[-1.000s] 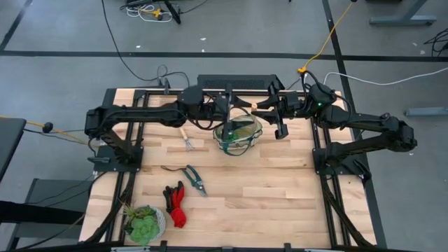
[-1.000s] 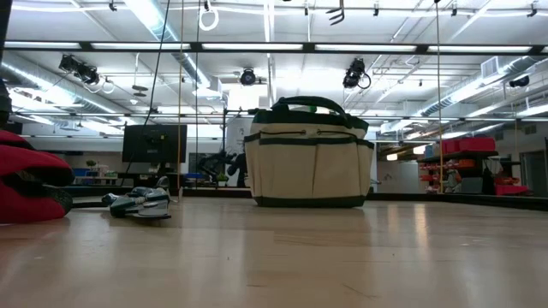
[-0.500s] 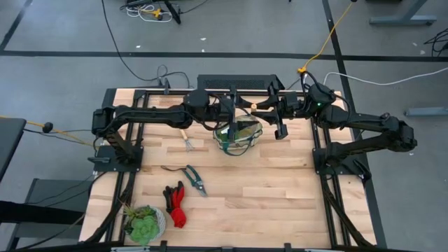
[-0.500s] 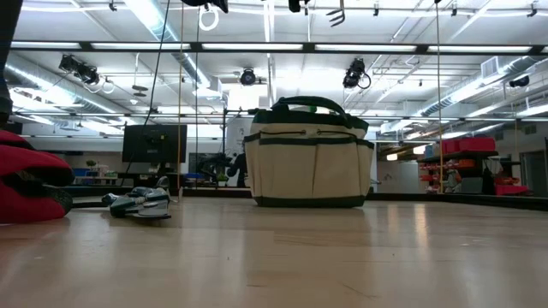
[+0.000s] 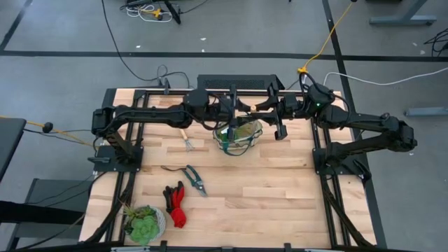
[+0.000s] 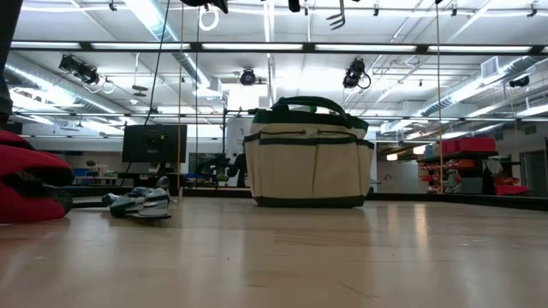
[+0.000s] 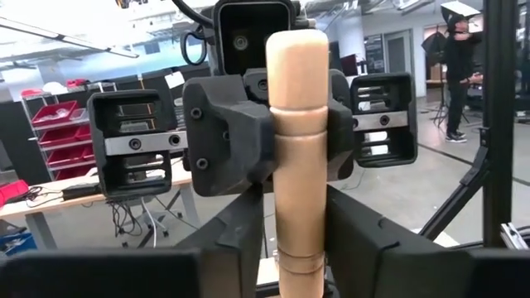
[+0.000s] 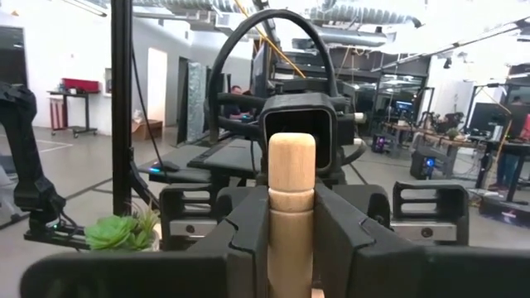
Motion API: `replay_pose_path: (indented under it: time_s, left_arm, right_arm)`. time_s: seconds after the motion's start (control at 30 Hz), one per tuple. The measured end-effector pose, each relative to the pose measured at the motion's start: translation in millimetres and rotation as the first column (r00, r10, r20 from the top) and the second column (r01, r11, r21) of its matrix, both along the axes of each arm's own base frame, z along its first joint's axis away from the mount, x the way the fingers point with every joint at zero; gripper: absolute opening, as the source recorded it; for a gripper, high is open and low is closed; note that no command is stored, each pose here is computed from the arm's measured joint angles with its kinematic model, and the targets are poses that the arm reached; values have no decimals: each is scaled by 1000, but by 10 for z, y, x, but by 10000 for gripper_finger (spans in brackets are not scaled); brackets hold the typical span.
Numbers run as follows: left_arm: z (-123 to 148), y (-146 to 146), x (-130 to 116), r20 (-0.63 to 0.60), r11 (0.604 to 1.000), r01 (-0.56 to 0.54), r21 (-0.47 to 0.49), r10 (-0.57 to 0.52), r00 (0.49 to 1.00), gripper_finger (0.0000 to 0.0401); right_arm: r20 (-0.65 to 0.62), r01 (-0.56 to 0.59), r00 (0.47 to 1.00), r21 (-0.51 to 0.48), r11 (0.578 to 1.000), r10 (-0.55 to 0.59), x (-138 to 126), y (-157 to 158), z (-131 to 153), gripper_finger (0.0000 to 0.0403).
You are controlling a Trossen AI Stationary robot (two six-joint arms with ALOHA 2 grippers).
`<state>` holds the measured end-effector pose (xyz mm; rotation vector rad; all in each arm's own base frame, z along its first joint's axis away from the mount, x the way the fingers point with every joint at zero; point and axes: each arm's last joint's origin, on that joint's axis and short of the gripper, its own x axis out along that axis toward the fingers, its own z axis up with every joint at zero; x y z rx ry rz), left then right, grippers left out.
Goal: Pick & Place Garden tools in Gardening bag
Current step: Put the bottom brown hand rake into the gardening bag
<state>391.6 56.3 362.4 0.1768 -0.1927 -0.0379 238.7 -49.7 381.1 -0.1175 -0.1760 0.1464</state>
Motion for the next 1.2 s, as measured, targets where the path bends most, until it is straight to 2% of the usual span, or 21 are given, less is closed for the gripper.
replay_pose_path:
  time_s: [0.17,0.33,0.63,0.83,1.03,1.2]
  left_arm:
    - [1,-2,-1,0,1000,2,-1,-2,1000,82]
    - [1,-5,-1,0,1000,11,7,-11,1000,78]
    - [18,5,-13,5,1000,-6,14,6,1000,78]
    - [20,11,-17,3,1000,-16,9,16,1000,78]
    - [-18,46,-12,-34,998,-60,5,60,998,78]
    - [-141,78,57,-63,992,-122,1,122,991,78]
  right_arm:
    - [1,1,1000,-6,1000,-1,0,0,0,73]
    - [0,0,1000,-2,1000,0,1,0,-1,86]
    - [-1,0,1000,24,1000,0,-21,3,11,172]
    - [34,8,999,15,1000,-9,-218,32,131,214]
    - [61,45,997,8,999,-46,-471,78,244,219]
    - [34,68,997,15,998,-68,-542,92,240,210]
